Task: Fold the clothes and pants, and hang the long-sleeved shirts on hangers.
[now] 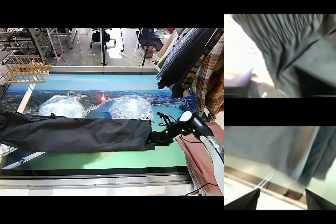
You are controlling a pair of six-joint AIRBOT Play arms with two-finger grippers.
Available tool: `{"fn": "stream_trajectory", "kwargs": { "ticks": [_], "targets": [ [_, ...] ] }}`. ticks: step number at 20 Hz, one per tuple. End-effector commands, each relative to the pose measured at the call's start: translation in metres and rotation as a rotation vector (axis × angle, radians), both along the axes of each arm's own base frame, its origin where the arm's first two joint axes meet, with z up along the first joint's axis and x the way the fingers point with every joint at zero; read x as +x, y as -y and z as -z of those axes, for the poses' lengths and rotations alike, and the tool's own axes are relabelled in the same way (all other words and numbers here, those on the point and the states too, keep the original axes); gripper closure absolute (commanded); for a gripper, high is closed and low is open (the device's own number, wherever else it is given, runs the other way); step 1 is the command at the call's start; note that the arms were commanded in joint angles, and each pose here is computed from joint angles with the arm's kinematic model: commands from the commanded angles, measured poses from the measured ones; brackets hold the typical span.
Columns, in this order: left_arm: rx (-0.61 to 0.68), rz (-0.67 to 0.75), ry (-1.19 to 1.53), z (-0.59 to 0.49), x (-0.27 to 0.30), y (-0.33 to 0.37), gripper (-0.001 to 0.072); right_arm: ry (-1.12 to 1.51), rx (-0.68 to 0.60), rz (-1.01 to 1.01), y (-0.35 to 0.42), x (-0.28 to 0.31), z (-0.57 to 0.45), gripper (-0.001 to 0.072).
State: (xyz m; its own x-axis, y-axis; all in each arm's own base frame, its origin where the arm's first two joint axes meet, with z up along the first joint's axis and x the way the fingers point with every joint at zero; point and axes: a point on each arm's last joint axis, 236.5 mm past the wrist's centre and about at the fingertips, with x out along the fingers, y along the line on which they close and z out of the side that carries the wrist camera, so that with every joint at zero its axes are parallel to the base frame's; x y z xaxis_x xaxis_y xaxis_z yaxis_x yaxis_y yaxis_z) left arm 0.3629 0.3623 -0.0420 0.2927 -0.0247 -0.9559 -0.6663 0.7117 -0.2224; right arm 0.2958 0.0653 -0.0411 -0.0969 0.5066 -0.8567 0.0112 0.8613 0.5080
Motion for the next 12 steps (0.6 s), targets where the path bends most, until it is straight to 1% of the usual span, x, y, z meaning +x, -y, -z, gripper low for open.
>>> {"fn": "stream_trajectory", "kwargs": {
  "ticks": [1, 2, 3, 4, 7, 9, 10, 11, 12],
  "targets": [
    [-0.014, -0.023, 0.033, -0.011, -0.005, -0.002, 0.0012, 0.048, -0.058, 0.119, 0.032, 0.007, 0.001, 0.0065],
    [-0.011, -0.028, 0.077, -0.021, 0.003, -0.001, 0.0012, 0.093, -0.078, 0.183, 0.045, 0.021, 0.004, 0.0050],
    [-0.016, -0.030, 0.121, -0.033, 0.011, 0.002, 0.0012, 0.135, -0.090, 0.227, 0.054, 0.035, 0.008, 0.0001],
    [-0.037, -0.030, 0.173, -0.045, 0.020, 0.010, 0.0013, 0.159, -0.080, 0.253, 0.055, 0.045, 0.011, 0.0006],
    [-0.131, -0.013, 0.316, -0.080, 0.048, 0.039, 0.0014, 0.208, 0.004, 0.254, 0.042, 0.067, 0.024, 0.0005],
    [-0.195, 0.013, 0.351, -0.092, 0.055, 0.059, 0.0016, 0.171, 0.011, 0.241, 0.041, 0.066, 0.045, 0.0006],
    [-0.225, 0.039, 0.341, -0.093, 0.055, 0.071, 0.0048, 0.152, 0.019, 0.227, 0.040, 0.063, 0.054, 0.0007],
    [-0.249, 0.065, 0.321, -0.092, 0.053, 0.081, 0.0176, 0.154, 0.045, 0.200, 0.035, 0.064, 0.061, 0.0010],
    [-0.277, 0.095, 0.296, -0.091, 0.051, 0.093, 0.0344, 0.167, 0.080, 0.188, 0.029, 0.067, 0.065, 0.0019]
  ]
}}
